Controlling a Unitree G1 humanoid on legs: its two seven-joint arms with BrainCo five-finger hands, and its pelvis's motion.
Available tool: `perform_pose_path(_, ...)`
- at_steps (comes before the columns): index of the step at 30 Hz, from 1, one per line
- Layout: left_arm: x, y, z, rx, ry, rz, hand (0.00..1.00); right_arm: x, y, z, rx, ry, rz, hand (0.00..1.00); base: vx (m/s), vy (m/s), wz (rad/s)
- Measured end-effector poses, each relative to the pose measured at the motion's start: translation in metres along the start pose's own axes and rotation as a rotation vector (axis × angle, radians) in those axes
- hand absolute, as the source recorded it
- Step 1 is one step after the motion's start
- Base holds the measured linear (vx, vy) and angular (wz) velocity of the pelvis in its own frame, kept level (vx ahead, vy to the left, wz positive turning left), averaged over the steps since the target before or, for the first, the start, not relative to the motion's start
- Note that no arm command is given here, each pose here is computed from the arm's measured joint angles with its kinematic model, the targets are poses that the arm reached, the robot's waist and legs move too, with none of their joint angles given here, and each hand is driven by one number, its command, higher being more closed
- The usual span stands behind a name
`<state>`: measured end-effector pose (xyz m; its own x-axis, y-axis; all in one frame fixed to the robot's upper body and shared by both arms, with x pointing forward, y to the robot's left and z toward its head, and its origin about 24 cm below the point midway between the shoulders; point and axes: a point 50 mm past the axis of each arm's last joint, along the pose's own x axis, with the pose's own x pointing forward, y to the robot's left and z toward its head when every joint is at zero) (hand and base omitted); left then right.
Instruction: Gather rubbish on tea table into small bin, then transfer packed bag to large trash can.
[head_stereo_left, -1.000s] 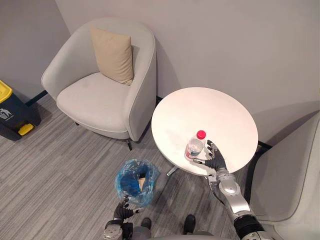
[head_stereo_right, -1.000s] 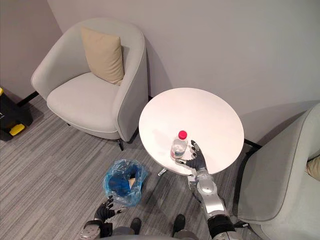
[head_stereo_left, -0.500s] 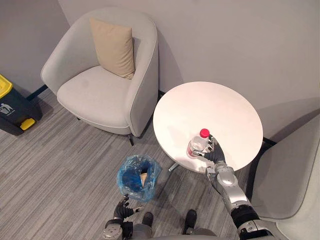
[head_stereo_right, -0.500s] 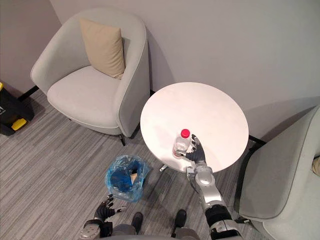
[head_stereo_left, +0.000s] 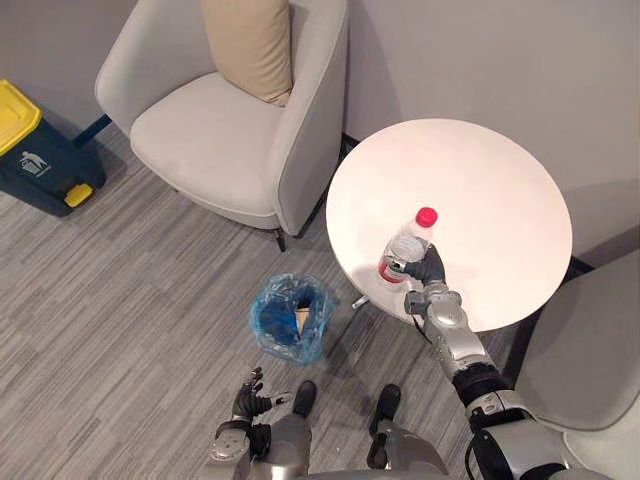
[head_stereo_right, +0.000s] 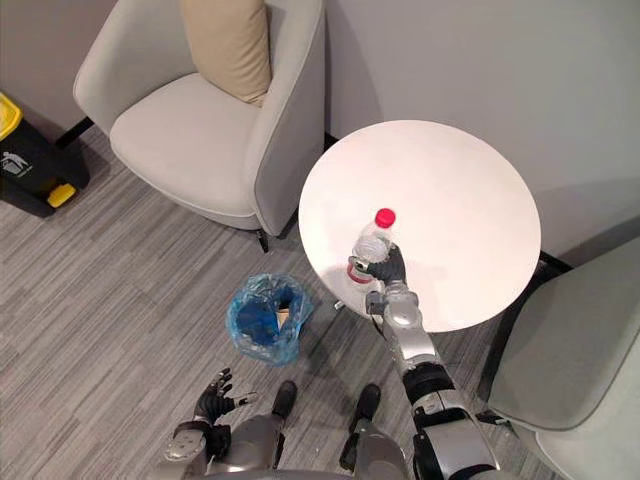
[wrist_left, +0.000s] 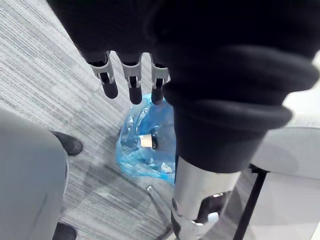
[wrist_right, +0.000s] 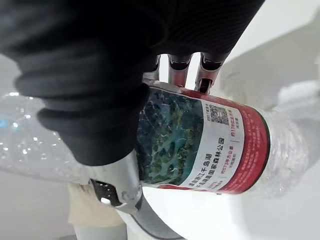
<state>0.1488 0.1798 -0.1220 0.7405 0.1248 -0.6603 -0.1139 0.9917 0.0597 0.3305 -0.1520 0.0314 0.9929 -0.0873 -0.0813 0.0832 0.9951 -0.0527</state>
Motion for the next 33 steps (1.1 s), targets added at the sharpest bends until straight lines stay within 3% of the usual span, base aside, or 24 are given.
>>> perform_pose_path(13, 0.0, 0.001, -0.001, -0.001, 0.004, 0.007, 0.0, -0.033, -0.004, 0.007, 0.042, -0.105, 0.006, 1.0, -0.01, 0.003, -0.07)
perform_pose_path(23, -0.002, 0.001, -0.01, 0.027, 0.046, 0.0, 0.0, -0.086, -0.009, 0.001, -0.01, -0.167, 0.034, 1.0, 0.0, -0.002, -0.17)
perform_pose_path(33, -0.006, -0.002, -0.021, 0.049, 0.092, -0.017, 0.0, -0.099, 0.006, -0.008, -0.086, -0.146, 0.138, 1.0, -0.02, 0.001, -0.11)
